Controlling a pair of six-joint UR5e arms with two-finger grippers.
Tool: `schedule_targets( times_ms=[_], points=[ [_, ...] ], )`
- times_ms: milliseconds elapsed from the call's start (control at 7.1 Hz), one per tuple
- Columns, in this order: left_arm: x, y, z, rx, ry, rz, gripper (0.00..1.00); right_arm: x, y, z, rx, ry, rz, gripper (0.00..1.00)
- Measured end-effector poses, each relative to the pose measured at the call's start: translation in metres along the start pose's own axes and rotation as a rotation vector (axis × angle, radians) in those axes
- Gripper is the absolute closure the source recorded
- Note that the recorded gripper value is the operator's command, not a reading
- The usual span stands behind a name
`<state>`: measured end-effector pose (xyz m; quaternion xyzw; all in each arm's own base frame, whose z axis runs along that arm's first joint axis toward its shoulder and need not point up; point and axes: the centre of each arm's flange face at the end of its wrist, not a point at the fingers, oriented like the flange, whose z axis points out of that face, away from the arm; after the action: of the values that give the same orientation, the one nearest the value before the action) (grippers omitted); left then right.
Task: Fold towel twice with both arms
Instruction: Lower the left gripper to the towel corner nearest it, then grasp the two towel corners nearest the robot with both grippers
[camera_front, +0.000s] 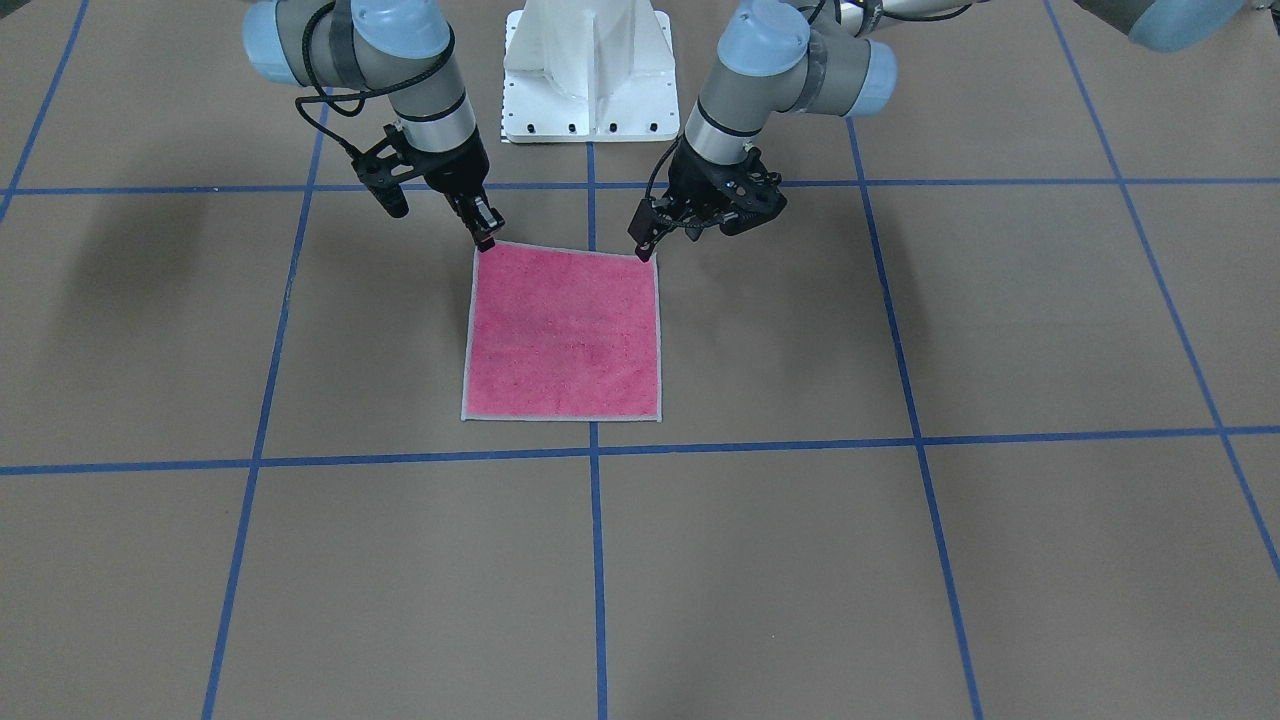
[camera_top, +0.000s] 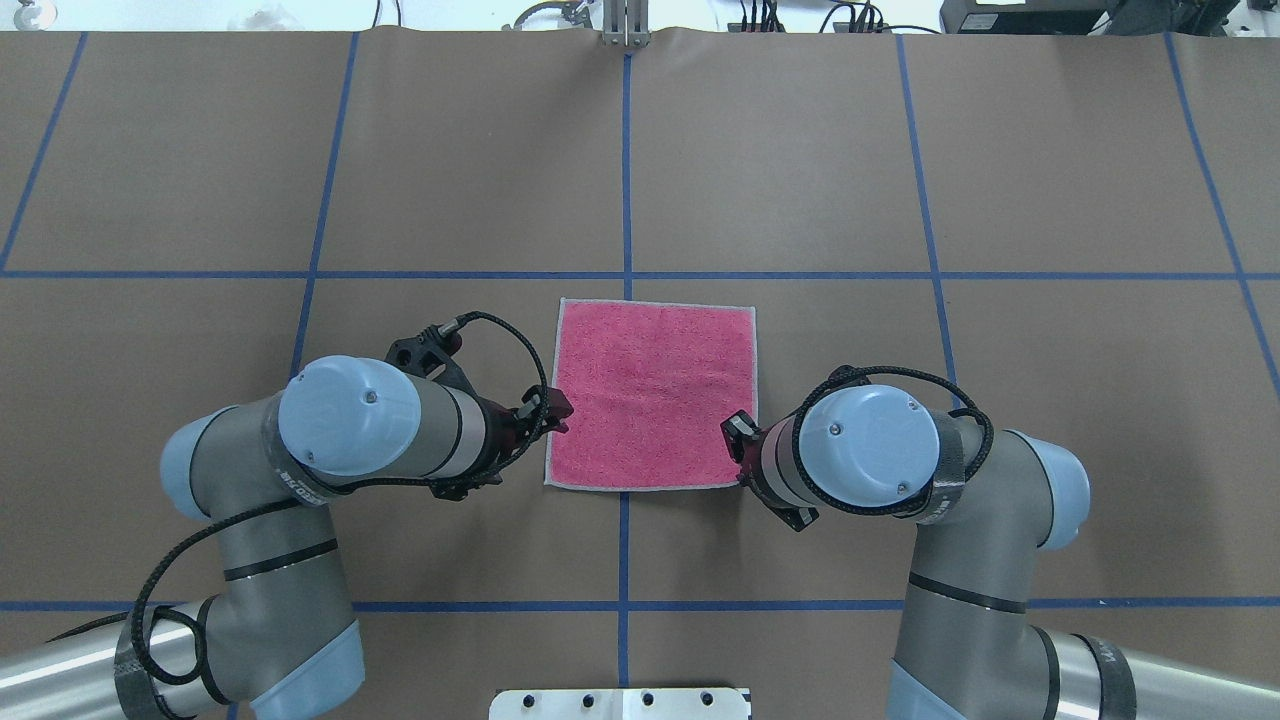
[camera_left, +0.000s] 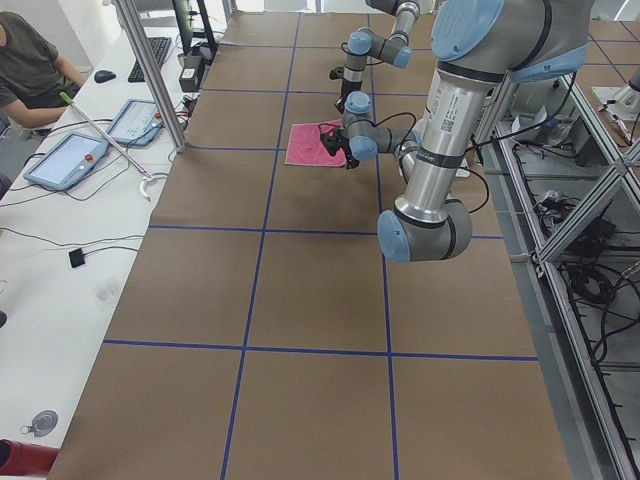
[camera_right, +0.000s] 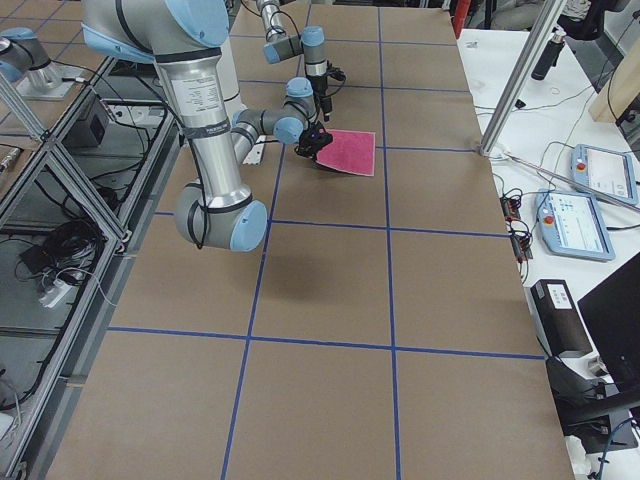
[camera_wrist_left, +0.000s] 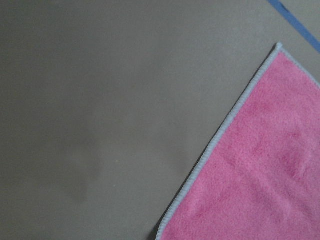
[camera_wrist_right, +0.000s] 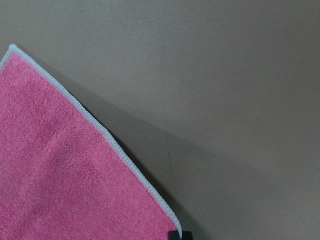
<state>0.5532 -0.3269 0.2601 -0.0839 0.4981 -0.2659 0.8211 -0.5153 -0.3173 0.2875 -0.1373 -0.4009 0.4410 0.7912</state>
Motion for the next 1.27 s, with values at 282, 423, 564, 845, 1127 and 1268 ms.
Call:
schedule_targets(
  times_ms=[282, 423, 564, 845, 1127, 1268],
  points=[
    [-0.002, 0.010, 0.007, -0.011, -0.012, 0.007, 0.25, 0.001, -0.001, 0.000, 0.001, 0.001, 0.000, 1.00],
    [-0.002, 0.011, 0.010, -0.011, -0.017, 0.007, 0.26, 0.002, -0.001, 0.000, 0.001, 0.002, -0.001, 1.00],
    [-0.003, 0.011, 0.015, -0.009, -0.024, 0.007, 0.29, 0.002, -0.001, 0.001, 0.001, 0.003, -0.001, 1.00],
    [-0.001, 0.011, 0.024, -0.006, -0.035, 0.007, 0.40, 0.003, -0.002, 0.001, 0.003, 0.004, 0.000, 1.00],
    [0.011, 0.015, 0.032, -0.007, -0.035, 0.006, 0.79, 0.003, -0.002, 0.001, 0.003, 0.004, 0.000, 1.00],
    [0.014, 0.016, 0.033, -0.007, -0.033, 0.006, 1.00, 0.002, -0.002, 0.001, 0.002, 0.003, 0.000, 1.00]
  ],
)
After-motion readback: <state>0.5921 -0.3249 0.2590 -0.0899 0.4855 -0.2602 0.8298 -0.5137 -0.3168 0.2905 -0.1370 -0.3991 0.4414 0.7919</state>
